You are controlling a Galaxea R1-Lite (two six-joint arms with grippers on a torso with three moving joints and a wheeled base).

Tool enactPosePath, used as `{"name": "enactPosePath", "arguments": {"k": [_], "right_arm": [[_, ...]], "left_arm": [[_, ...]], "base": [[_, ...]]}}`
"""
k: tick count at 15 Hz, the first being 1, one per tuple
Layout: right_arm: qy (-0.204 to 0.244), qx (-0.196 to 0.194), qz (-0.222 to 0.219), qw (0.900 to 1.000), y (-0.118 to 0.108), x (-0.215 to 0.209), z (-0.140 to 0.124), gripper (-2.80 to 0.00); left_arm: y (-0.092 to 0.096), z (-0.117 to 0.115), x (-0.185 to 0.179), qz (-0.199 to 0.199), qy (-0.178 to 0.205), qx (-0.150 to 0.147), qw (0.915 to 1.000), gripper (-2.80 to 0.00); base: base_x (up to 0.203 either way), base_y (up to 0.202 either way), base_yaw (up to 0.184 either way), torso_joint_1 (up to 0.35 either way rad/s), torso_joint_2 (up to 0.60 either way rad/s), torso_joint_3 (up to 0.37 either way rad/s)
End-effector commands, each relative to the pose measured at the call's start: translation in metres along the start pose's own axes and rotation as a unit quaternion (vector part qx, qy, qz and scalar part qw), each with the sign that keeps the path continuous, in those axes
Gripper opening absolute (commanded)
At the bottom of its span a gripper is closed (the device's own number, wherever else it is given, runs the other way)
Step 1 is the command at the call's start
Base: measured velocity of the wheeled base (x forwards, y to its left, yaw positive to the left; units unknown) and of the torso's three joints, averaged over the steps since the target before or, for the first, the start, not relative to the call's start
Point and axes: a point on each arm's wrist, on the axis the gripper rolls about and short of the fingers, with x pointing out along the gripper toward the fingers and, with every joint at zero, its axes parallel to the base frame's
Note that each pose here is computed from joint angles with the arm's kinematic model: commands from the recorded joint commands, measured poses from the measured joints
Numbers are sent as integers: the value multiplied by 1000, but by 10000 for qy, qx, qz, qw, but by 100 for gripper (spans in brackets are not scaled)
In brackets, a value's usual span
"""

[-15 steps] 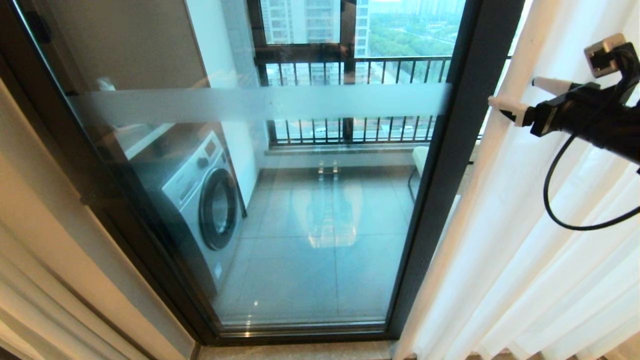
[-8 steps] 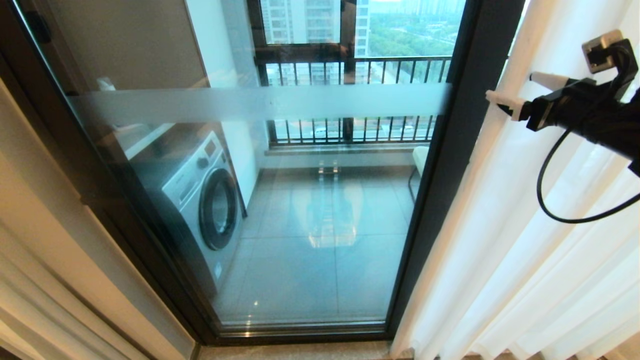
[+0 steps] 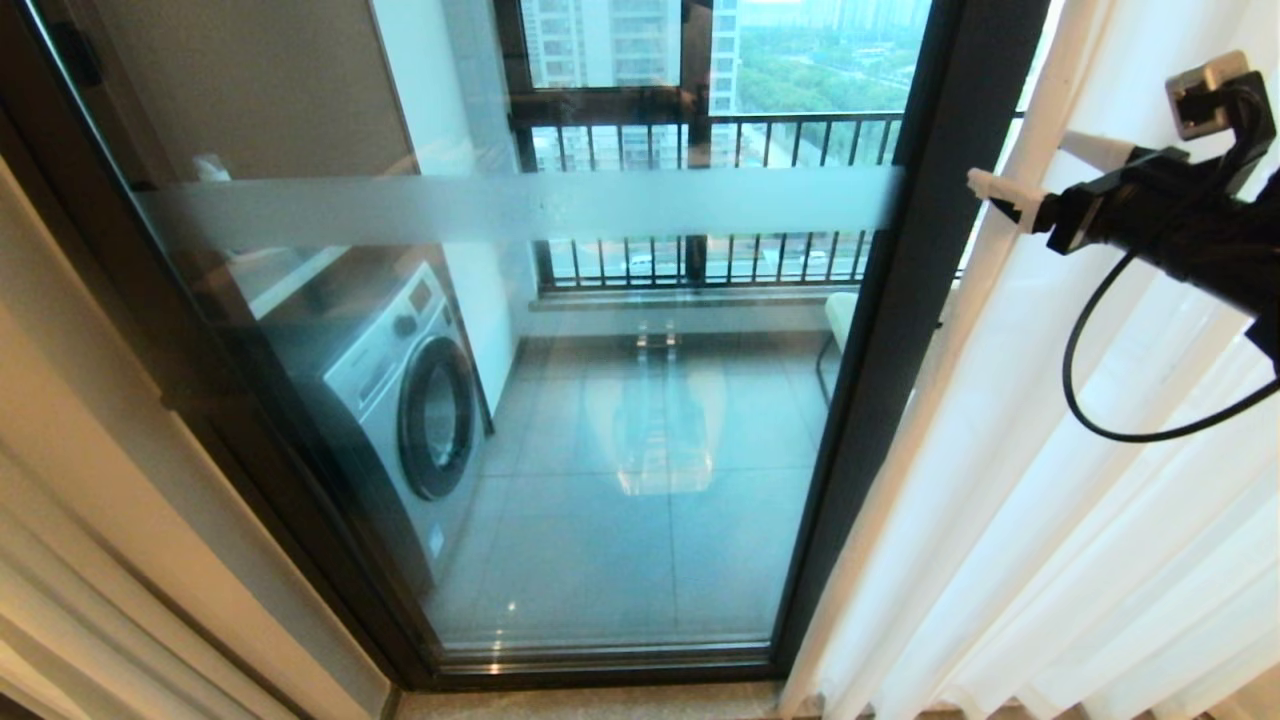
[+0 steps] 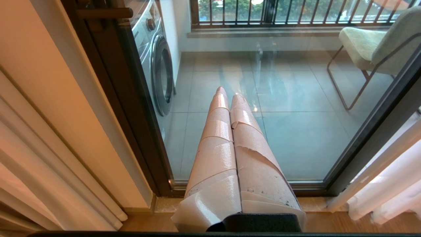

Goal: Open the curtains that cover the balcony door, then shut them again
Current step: Pull the inner curtains open on both sides

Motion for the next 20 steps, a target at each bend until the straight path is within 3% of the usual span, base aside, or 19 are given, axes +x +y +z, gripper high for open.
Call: {"name": "enactPosePath", "arguments": {"k": [1,16,17,18,20], "right_arm": [[-92,-53,-4,9999,1,-5,8,0],[-10,-39,0,10000,11,-30,17,0],[-17,-43,-1,10000,11,-30,17,-256],[-24,-46,-2,10000,11,-30,17,-280],[-32,-49,3,10000,11,-30,18,-280]], "left_arm": [[0,0,0,5,0,-1,10000,-280],[0,0,0,0,0,-1,10000,-280],[0,0,0,5,0,-1,10000,-280],[0,0,0,5,0,-1,10000,-280],[0,0,0,5,0,-1,10000,-280]], "base": [[0,0,0,0,0,0],[0,0,0,0,0,0],[0,0,0,0,0,0],[0,0,0,0,0,0],[0,0,0,0,0,0]]}}
